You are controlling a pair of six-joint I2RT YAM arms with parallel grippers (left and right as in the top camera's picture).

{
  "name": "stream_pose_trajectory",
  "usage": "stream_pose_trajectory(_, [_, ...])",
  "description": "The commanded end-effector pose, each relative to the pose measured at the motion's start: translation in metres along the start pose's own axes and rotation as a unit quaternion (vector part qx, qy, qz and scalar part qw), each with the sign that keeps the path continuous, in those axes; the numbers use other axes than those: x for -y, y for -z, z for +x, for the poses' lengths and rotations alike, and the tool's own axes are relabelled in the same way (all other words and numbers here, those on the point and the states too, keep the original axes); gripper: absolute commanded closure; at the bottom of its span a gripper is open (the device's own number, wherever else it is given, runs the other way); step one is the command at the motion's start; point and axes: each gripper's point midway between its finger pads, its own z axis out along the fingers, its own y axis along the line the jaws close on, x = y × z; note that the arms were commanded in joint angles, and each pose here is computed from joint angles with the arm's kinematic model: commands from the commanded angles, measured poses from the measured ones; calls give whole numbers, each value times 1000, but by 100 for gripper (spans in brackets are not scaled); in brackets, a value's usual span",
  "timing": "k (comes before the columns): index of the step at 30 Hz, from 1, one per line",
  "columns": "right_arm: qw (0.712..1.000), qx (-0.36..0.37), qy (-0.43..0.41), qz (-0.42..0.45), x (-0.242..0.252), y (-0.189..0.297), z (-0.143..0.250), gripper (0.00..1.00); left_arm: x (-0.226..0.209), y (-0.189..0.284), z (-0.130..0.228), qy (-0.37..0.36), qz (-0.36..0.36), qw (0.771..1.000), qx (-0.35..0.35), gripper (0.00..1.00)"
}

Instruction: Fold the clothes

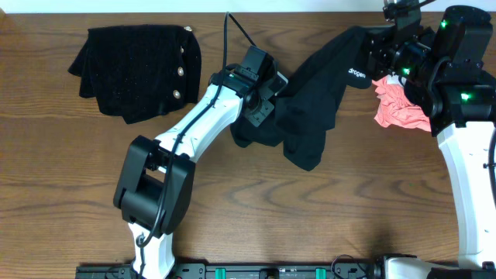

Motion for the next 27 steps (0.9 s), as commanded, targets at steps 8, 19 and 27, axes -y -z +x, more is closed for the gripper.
stream_pose_trajectory(8, [999,29,16,18,10,21,-19,97,-33,193,-59,40,-124,970,207,94])
stream_pose_trajectory(19, [990,96,52,92,6,96,-76,99,-55,365,-35,87,-194,898,386,94])
stream_pose_trajectory(27, [979,139,74,131,-20,165,-105,99,-46,430,-11,116,-204,859,455,94])
